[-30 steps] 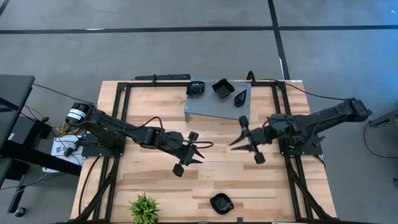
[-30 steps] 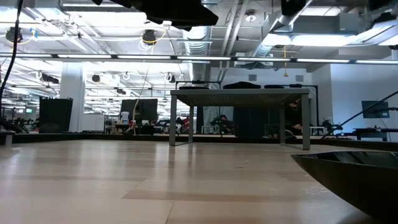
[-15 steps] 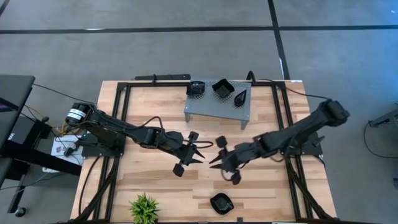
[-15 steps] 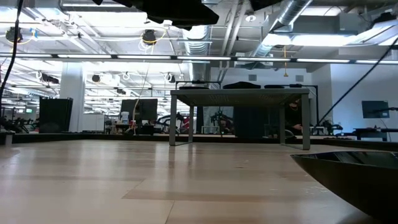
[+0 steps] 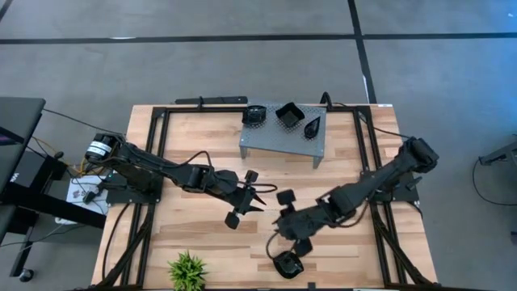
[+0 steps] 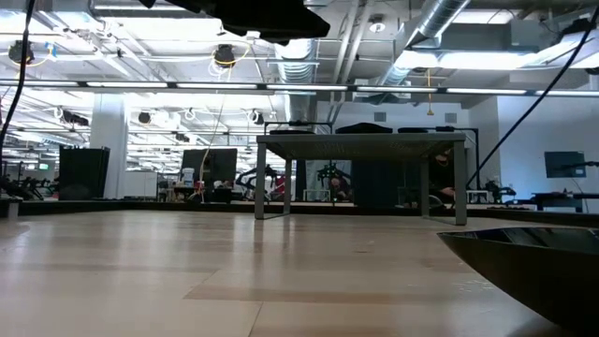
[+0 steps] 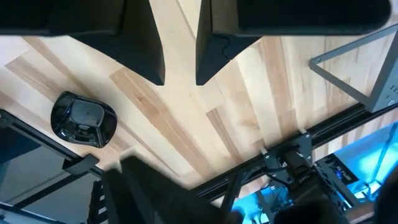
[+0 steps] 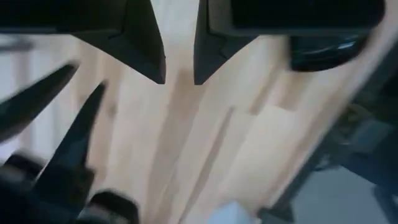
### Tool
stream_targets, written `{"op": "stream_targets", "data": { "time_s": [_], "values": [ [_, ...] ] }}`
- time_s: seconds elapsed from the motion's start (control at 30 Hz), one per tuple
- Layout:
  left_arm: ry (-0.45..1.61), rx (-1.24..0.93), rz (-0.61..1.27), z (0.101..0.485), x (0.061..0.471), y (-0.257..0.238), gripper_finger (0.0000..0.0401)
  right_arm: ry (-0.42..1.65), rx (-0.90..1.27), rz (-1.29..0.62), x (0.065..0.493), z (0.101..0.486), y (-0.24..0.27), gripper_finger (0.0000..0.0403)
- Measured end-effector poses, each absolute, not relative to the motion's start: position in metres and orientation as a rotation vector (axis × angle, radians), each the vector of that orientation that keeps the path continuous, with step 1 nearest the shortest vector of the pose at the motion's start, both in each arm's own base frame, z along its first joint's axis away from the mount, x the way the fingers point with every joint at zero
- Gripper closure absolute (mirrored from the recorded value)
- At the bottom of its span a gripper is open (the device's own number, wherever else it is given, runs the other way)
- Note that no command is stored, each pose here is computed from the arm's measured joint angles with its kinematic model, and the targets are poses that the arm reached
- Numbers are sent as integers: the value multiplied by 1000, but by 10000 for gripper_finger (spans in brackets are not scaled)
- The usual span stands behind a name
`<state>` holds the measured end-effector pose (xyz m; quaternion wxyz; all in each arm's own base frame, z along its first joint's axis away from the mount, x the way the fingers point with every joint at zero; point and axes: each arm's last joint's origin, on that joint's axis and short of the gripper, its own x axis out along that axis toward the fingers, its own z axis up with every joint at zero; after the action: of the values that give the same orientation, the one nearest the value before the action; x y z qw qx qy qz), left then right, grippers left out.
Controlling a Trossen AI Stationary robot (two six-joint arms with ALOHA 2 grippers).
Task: Pick & Place Mini shaped plates
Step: Stack the black leaf-shaped plate on the other black leaf-shaped plates on the shelf
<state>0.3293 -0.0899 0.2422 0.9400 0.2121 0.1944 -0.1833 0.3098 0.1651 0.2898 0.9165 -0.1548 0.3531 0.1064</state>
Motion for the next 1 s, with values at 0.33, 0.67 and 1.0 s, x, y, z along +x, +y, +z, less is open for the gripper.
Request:
{"op": "stream_targets", "data": {
  "time_s": [0.33, 0.67, 1.0],
  "values": [
    [402, 428, -374, 242, 329, -90, 309, 897, -17, 287, 284, 257, 230, 231],
    [419, 397, -369, 241, 329, -90, 309, 976, 44, 349, 281, 198, 285, 206],
    [423, 399, -368, 240, 329, -89, 309, 1106, 33, 326, 286, 151, 292, 213]
  ]
}}
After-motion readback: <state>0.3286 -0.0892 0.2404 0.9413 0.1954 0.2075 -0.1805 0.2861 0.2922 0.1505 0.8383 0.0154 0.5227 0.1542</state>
